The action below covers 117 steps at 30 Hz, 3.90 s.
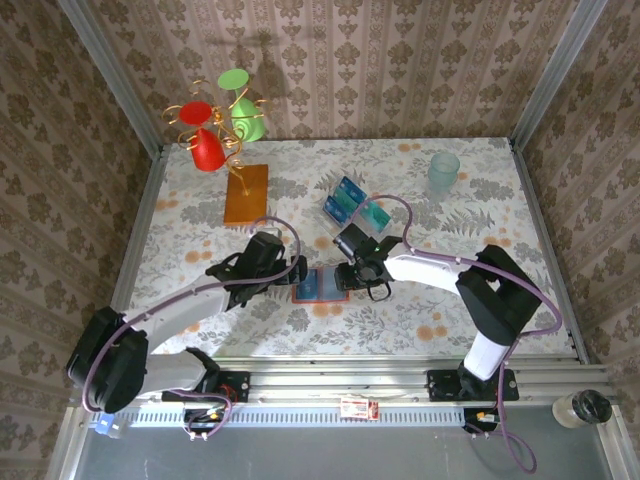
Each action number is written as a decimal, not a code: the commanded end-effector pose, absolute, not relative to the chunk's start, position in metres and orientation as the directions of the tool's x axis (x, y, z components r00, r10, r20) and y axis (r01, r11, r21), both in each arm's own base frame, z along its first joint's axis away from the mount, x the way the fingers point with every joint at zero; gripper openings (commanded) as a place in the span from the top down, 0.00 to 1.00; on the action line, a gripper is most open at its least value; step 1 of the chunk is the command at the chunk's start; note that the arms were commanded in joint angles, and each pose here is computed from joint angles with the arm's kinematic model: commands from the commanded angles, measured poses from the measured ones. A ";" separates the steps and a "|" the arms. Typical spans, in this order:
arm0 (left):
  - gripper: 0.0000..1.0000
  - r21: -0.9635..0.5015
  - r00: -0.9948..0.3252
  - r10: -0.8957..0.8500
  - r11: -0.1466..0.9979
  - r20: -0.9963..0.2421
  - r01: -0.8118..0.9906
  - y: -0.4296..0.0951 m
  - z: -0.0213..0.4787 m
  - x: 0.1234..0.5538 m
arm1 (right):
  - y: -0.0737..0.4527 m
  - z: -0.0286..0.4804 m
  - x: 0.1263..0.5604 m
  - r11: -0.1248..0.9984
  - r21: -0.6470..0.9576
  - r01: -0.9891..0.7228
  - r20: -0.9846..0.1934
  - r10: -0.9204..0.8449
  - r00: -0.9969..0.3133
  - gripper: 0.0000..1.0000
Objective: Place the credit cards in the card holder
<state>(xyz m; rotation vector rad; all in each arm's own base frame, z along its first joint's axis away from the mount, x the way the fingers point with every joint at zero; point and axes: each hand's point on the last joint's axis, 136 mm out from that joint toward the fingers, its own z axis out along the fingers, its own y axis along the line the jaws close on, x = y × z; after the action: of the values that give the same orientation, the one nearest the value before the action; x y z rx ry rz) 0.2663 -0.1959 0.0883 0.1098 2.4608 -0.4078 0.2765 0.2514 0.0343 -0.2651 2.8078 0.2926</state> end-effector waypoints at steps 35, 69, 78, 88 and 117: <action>0.00 -0.438 -0.841 -0.066 0.874 -0.536 0.210 -0.259 0.044 0.272 | 0.231 -0.009 0.262 0.975 0.139 -0.176 -0.263 -0.135 -0.955 0.83; 0.00 -0.660 -0.791 -0.196 0.683 -0.579 0.313 -0.300 0.108 0.261 | 0.240 -0.018 0.258 0.969 0.186 -0.165 -0.239 -0.118 -0.964 0.86; 0.00 -0.708 -0.795 -0.212 0.618 -0.568 0.342 -0.330 0.115 0.251 | 0.241 -0.011 0.262 0.966 0.193 -0.172 -0.250 -0.121 -0.961 0.86; 0.00 -0.732 -0.805 -0.226 0.594 -0.549 0.334 -0.342 0.110 0.247 | 0.228 0.034 0.281 0.949 0.289 -0.128 -0.304 -0.036 -0.952 0.64; 0.00 -0.650 -0.832 -0.144 0.700 -0.535 0.297 -0.361 0.053 0.215 | 0.145 0.063 0.269 0.912 0.397 0.106 -0.298 0.237 -0.925 0.59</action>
<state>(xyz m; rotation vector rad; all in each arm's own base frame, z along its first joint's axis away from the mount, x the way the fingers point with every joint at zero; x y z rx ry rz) 0.2232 -0.3667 0.0753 0.1498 2.2673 -1.1013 0.2794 0.1436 0.0613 0.2429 2.7065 0.4960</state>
